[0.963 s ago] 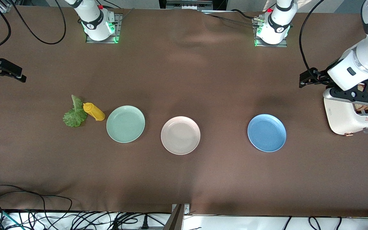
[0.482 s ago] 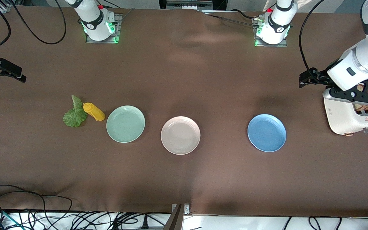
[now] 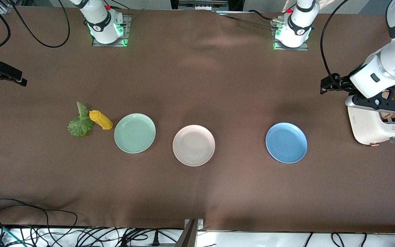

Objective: Make sandwich on beige plate with both arms
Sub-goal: 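Move the left gripper over the bread slices in the white toaster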

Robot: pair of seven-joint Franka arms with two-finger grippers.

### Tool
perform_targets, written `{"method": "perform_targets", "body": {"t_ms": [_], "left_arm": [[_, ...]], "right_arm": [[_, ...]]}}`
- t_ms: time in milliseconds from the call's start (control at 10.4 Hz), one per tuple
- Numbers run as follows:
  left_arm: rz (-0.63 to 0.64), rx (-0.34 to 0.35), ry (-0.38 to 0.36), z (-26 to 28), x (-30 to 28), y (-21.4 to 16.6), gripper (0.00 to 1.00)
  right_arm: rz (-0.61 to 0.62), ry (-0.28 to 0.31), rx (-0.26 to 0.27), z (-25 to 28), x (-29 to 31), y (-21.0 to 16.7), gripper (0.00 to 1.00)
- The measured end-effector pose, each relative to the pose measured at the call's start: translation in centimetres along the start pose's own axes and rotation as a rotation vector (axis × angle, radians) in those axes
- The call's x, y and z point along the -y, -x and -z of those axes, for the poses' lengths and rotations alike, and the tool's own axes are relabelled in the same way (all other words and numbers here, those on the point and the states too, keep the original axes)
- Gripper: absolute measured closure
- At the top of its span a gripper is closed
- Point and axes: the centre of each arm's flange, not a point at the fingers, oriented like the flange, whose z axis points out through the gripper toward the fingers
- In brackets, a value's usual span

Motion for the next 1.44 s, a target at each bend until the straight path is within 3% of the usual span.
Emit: {"method": "perform_targets", "body": {"t_ms": [1445], "left_arm": [[0.002,0.011,0.0,-0.53,0.11,0.02,0.0]], "right_arm": [[0.002,-0.001,0.019,-0.12,0.08,0.24,0.0]]}}
